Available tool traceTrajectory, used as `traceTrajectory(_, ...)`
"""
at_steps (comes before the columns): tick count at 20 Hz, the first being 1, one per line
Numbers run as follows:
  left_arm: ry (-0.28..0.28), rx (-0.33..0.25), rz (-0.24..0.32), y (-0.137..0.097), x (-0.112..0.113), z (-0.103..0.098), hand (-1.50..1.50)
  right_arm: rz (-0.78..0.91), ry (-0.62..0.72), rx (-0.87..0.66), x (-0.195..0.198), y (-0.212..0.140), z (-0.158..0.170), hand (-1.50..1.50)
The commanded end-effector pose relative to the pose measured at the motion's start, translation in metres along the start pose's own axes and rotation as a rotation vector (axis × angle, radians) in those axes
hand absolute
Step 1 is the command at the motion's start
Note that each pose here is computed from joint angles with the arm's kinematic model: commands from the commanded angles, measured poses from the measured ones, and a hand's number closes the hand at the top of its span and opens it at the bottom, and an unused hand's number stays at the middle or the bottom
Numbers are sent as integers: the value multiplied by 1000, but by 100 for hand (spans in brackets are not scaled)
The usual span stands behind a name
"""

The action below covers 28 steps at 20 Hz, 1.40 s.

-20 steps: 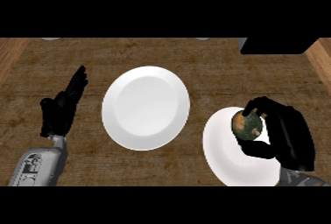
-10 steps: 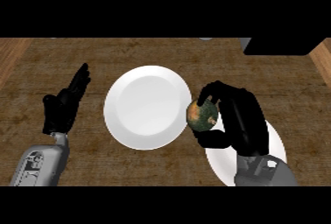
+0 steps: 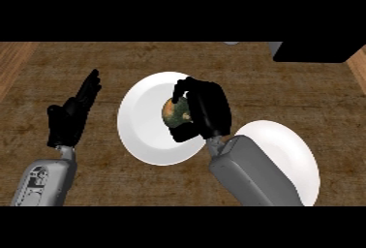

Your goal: Pick the squash from the plate and place it in the plate

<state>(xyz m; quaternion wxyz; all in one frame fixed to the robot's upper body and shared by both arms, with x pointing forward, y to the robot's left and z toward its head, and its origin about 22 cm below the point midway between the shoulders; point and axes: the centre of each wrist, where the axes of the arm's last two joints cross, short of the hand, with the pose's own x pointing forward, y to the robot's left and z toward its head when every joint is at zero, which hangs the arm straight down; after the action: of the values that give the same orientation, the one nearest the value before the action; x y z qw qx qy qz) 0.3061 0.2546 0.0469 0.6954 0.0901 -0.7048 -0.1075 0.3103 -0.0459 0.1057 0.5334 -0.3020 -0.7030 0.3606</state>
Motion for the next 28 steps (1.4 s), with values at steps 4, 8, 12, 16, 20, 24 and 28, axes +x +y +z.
traceTrajectory(4,-6,-35,-3,0,-5,-7,0,218,63,77,10,45,-29,150)
traceTrajectory(8,-18,-46,2,-27,3,-6,0,108,212,99,-11,56,-41,150)
traceTrajectory(12,-26,-59,11,-14,3,0,0,3,260,165,-21,58,-49,-150)
traceTrajectory(16,-22,-66,-5,-13,9,-16,0,-28,221,142,-35,79,-37,-150)
traceTrajectory(20,-28,-57,4,-16,16,-21,0,-215,188,67,-35,79,-30,-150)
traceTrajectory(24,-16,-30,8,-25,5,-11,0,-396,165,-77,-21,63,-37,-150)
traceTrajectory(28,-16,10,7,5,-2,-6,0,-516,216,-187,-31,59,-29,-150)
